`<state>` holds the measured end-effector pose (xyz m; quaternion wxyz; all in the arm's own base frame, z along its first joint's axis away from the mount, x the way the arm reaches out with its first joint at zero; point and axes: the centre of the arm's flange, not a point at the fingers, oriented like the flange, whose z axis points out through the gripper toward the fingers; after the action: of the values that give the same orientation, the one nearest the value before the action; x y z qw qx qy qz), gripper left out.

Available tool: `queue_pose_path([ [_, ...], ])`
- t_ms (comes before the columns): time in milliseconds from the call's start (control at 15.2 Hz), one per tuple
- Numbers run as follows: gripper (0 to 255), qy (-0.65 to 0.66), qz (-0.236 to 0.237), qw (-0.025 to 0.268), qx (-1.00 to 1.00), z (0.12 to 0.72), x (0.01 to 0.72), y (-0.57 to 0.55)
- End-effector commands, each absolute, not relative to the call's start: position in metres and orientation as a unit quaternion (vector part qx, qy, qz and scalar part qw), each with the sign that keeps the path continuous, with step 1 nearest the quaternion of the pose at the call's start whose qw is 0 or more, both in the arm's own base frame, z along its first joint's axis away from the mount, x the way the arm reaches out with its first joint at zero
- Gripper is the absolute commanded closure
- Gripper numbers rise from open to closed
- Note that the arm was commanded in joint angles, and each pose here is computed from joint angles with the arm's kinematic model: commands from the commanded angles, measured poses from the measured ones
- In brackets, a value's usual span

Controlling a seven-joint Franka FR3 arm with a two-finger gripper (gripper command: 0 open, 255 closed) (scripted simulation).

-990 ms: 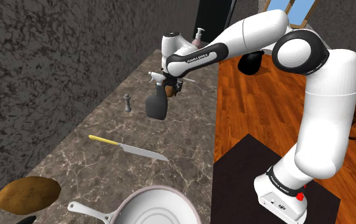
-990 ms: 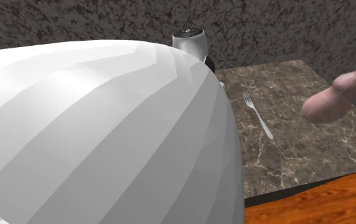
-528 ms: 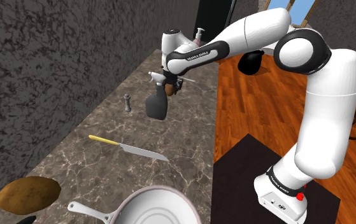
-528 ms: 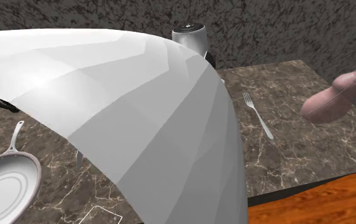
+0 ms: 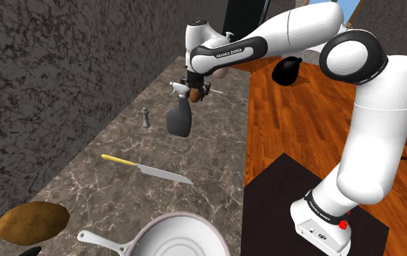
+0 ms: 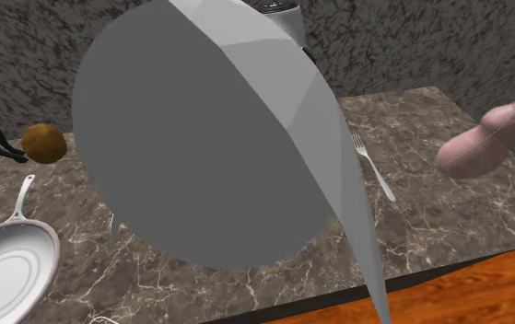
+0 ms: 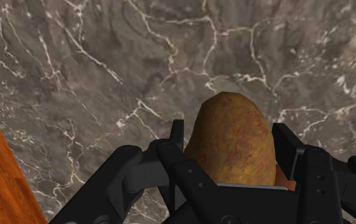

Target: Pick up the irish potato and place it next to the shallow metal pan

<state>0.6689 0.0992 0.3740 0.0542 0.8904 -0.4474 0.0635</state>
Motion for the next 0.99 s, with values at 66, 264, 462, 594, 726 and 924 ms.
queue_pose_path([
  [66, 255, -0.447, 0.063, 0.054, 0.890, 0.389, 0.668, 0.098],
  [264, 255, -0.447, 0.063, 0.054, 0.890, 0.405, 0.668, 0.098],
  [462, 255, -0.447, 0.063, 0.054, 0.890, 0.421, 0.668, 0.098],
  [594, 255, -0.447, 0.063, 0.054, 0.890, 0.432, 0.668, 0.098],
  [726, 255, -0.447, 0.063, 0.054, 0.890, 0.442, 0.668, 0.098],
  [924, 255, -0.447, 0.063, 0.054, 0.890, 0.458, 0.668, 0.098],
])
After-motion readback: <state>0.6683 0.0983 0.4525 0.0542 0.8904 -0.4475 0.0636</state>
